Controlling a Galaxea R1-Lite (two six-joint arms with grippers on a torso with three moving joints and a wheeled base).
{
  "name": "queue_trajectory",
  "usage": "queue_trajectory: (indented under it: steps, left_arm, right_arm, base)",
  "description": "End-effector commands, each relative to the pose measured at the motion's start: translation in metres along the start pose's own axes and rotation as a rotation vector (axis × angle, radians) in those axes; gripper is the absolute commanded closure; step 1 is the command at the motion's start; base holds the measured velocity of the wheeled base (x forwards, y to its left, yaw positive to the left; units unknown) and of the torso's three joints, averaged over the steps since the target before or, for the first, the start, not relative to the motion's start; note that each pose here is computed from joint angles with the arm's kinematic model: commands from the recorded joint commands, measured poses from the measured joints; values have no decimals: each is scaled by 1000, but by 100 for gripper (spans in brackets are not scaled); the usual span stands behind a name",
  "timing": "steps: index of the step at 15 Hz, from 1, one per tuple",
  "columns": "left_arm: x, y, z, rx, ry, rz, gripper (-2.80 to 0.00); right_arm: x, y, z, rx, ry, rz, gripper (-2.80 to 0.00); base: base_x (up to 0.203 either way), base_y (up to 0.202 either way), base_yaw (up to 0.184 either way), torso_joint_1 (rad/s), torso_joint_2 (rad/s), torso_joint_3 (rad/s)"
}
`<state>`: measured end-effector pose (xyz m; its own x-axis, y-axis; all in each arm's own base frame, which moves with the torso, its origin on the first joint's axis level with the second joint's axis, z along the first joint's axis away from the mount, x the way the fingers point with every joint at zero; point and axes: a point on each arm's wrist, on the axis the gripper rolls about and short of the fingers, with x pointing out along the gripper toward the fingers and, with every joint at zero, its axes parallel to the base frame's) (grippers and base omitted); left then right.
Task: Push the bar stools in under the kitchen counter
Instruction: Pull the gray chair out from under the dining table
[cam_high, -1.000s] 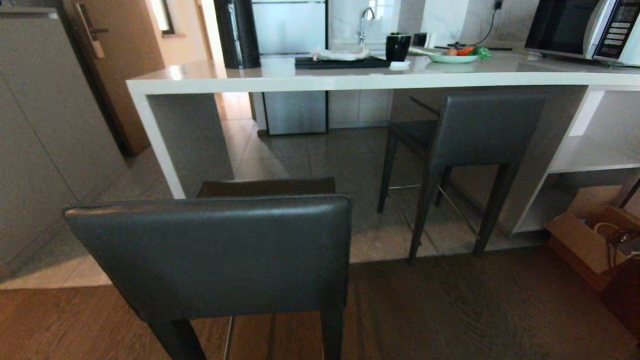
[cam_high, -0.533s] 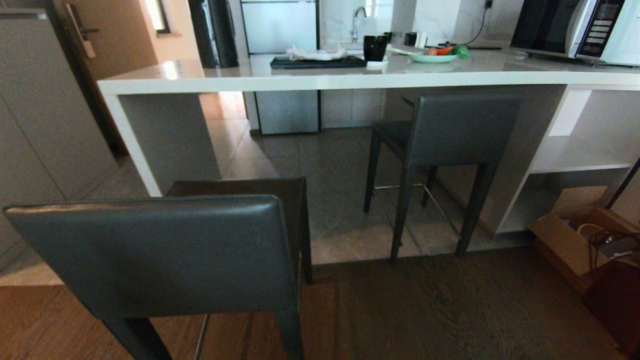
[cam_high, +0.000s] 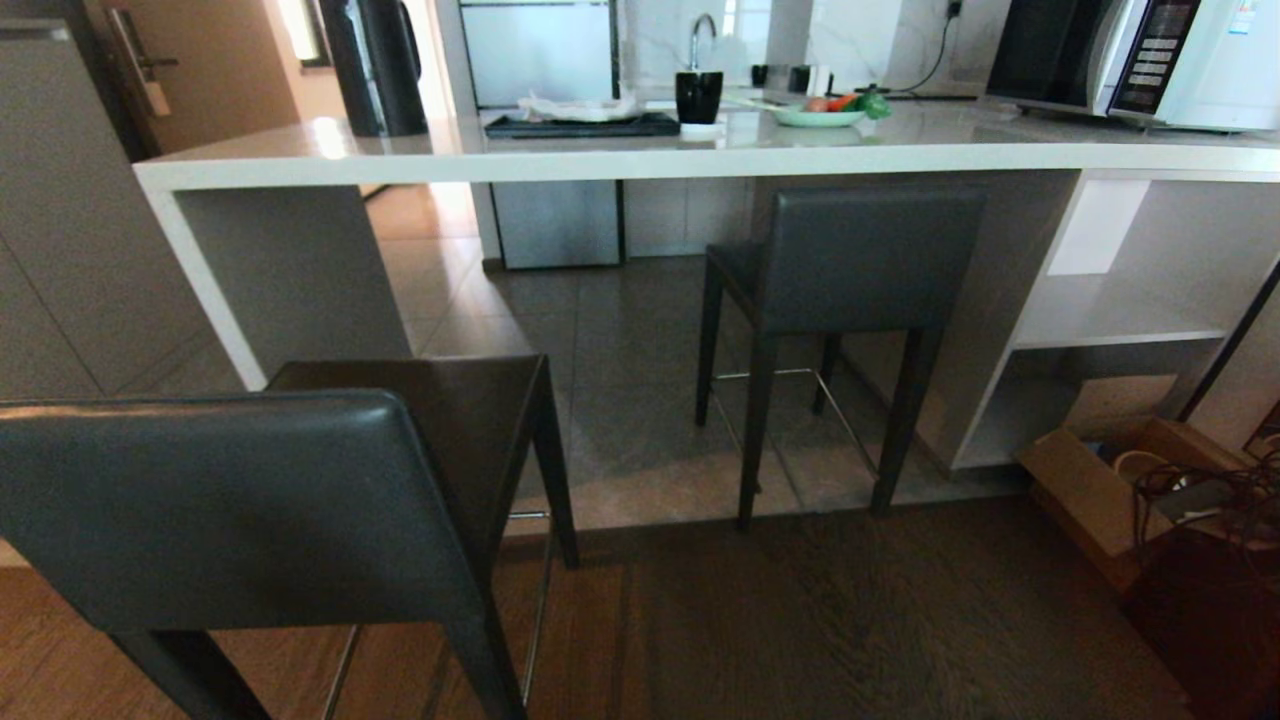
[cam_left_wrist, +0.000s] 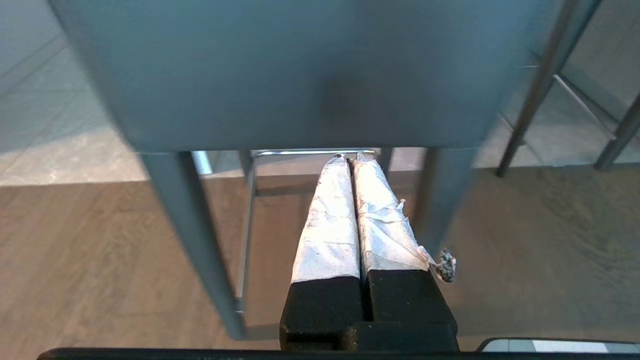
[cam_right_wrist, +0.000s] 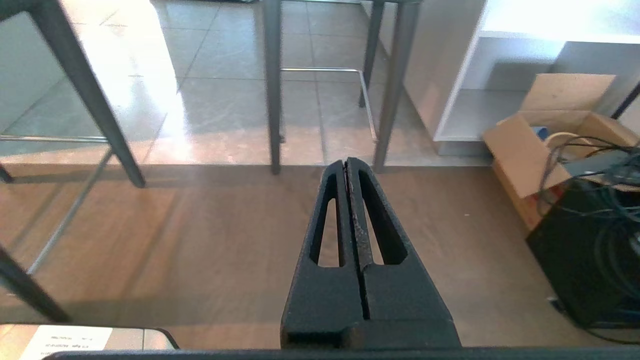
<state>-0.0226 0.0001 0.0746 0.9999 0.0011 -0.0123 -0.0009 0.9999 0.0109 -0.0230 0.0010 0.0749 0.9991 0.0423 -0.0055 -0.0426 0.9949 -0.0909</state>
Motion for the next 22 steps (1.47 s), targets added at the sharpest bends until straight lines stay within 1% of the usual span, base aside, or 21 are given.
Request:
queue_trajectory:
  steps: [1,22]
  left_arm:
    - [0,0,0,0,1,0,0]
    - [0,0,0,-5,1,0,0]
  right_arm:
    - [0,0,0,-1,2,1,0]
    - [0,0,0,2,2,-1,0]
  base:
    - [0,-196,1,2,2,2]
    - [0,-191,2,3,3,2]
